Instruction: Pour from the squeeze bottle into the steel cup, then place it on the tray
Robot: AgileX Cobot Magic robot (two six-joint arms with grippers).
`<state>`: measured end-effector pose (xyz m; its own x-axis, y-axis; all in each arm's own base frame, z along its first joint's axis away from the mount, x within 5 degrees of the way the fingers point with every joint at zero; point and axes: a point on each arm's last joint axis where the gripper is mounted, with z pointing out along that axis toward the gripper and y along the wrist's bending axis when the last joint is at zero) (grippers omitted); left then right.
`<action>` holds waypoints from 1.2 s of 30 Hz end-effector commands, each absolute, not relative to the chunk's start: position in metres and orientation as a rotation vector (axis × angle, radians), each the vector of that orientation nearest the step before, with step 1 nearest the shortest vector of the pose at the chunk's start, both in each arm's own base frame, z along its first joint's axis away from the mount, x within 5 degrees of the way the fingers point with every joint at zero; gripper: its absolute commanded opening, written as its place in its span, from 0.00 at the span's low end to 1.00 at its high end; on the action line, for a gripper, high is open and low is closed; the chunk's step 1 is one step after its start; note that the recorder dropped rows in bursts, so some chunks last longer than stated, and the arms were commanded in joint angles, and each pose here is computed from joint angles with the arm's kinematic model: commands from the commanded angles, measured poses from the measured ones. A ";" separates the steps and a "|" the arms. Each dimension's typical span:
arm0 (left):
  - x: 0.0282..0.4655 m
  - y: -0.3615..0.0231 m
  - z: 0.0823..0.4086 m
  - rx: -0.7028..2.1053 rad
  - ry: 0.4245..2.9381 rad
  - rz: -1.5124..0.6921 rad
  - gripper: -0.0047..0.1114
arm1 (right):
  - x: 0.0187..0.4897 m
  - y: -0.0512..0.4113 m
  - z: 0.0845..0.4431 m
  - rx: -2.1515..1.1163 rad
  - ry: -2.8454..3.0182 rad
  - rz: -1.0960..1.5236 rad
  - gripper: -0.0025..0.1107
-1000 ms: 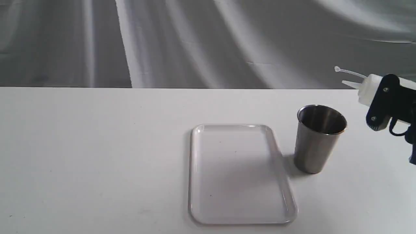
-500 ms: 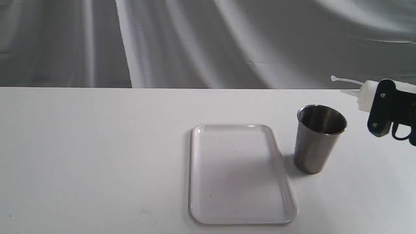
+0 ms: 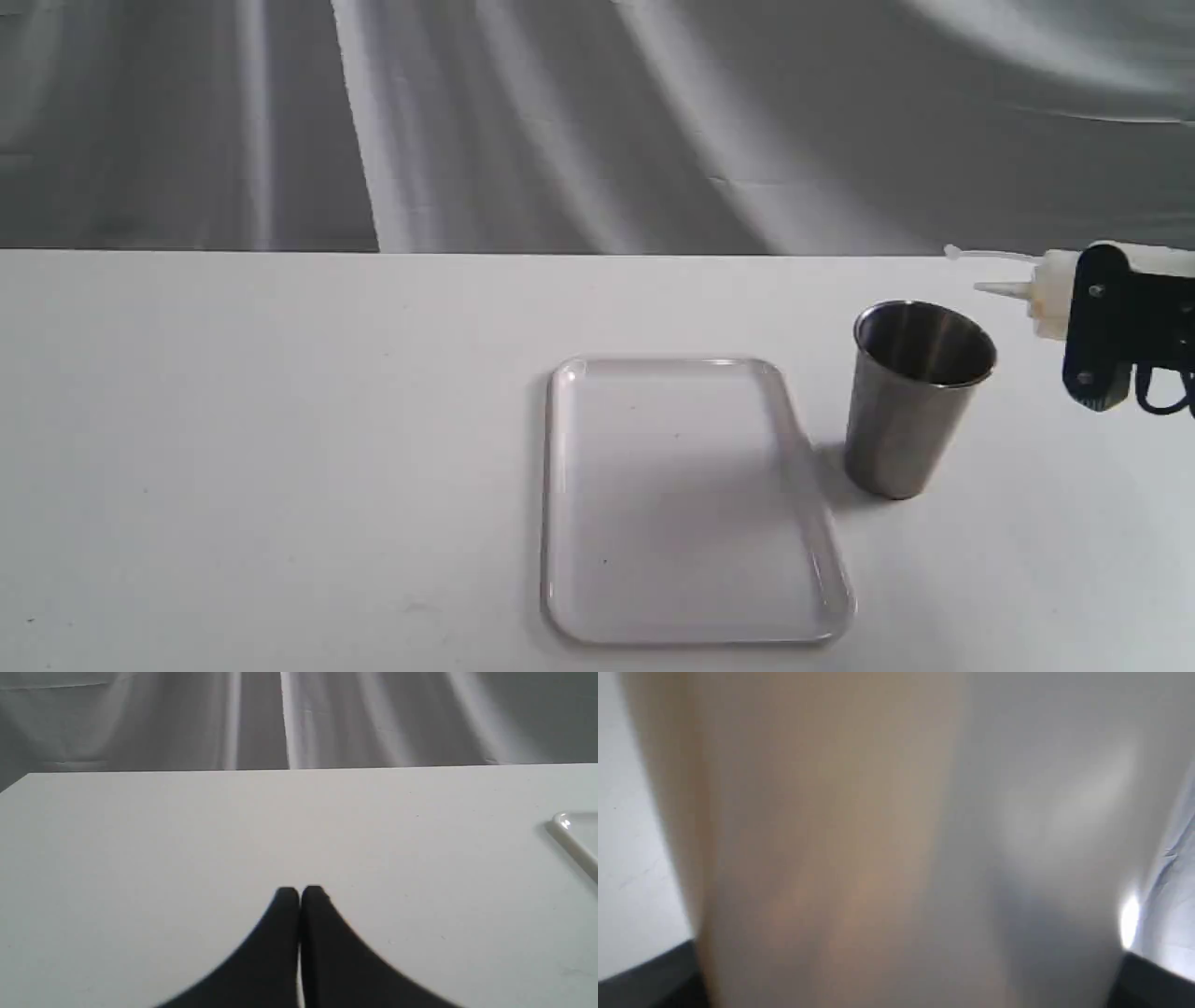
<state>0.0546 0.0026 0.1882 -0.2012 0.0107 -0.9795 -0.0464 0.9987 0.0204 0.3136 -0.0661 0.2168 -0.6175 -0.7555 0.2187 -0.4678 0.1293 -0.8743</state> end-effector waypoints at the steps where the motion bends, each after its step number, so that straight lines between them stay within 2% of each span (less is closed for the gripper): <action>1: 0.055 0.002 0.188 -0.022 1.765 0.043 0.04 | 0.314 -0.068 0.223 -1.200 2.108 -1.531 0.02; 13: 0.055 0.002 0.188 -0.020 1.765 0.045 0.04 | 0.325 -0.065 0.239 -1.190 2.053 -1.564 0.02; 36: 0.055 0.002 0.188 -0.020 1.765 0.045 0.04 | 0.325 -0.065 0.239 -1.361 2.007 -1.630 0.02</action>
<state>0.0546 0.0026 0.1882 -0.2012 0.0107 -0.9795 -0.0464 0.9987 0.0204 0.3248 -0.0650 0.2331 -0.5387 -0.7640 0.3551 -0.5254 -0.0247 -0.8505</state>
